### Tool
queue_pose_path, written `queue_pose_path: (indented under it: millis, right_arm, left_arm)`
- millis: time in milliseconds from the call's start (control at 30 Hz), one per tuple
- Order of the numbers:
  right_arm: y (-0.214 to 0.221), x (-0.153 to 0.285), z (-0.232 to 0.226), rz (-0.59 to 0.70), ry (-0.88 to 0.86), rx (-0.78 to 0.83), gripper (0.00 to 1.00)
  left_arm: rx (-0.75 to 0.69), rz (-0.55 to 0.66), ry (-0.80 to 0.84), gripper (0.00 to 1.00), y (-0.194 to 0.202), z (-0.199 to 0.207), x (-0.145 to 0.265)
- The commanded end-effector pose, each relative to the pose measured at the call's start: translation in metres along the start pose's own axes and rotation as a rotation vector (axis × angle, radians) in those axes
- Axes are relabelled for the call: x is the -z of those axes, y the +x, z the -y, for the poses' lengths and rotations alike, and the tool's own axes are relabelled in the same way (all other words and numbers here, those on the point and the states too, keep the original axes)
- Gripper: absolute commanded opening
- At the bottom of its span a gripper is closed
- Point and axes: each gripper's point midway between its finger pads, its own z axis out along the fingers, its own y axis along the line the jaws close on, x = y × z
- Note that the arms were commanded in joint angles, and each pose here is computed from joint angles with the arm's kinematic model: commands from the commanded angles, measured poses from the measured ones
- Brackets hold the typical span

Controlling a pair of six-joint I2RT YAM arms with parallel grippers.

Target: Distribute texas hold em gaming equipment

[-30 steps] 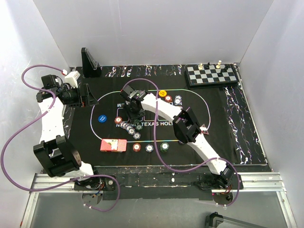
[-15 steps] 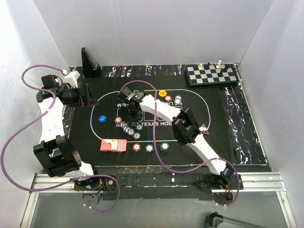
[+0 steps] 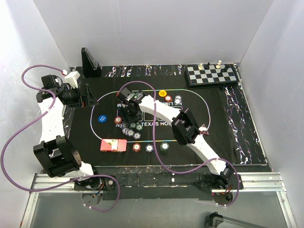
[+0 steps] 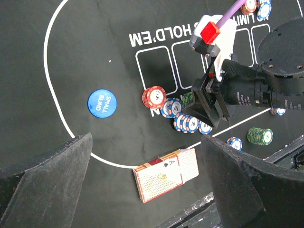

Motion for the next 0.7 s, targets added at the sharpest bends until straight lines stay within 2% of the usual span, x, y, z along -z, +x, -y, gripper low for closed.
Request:
queue_pose_path:
  millis: [0, 333, 500, 667]
  right_arm:
    - [-0.015, 0.029, 0.009, 0.050, 0.017, 0.013, 0.64]
    - [-0.033, 0.110, 0.023, 0.189, 0.095, 0.019, 0.78]
    - [-0.007, 0.134, 0.025, 0.177, 0.082, 0.011, 0.82]
    - [0.048, 0.141, 0.040, 0.092, 0.114, -0.027, 0.83]
  left_arm:
    - [-0.023, 0.023, -0.008, 1.00, -0.001, 0.007, 0.011]
    - [-0.019, 0.036, 0.000, 1.00, -0.009, 0.012, 0.016]
    - [-0.020, 0.043, 0.005, 1.00, -0.010, 0.013, 0.016]
    - [-0.023, 0.045, 0.005, 1.00, -0.009, 0.015, 0.017]
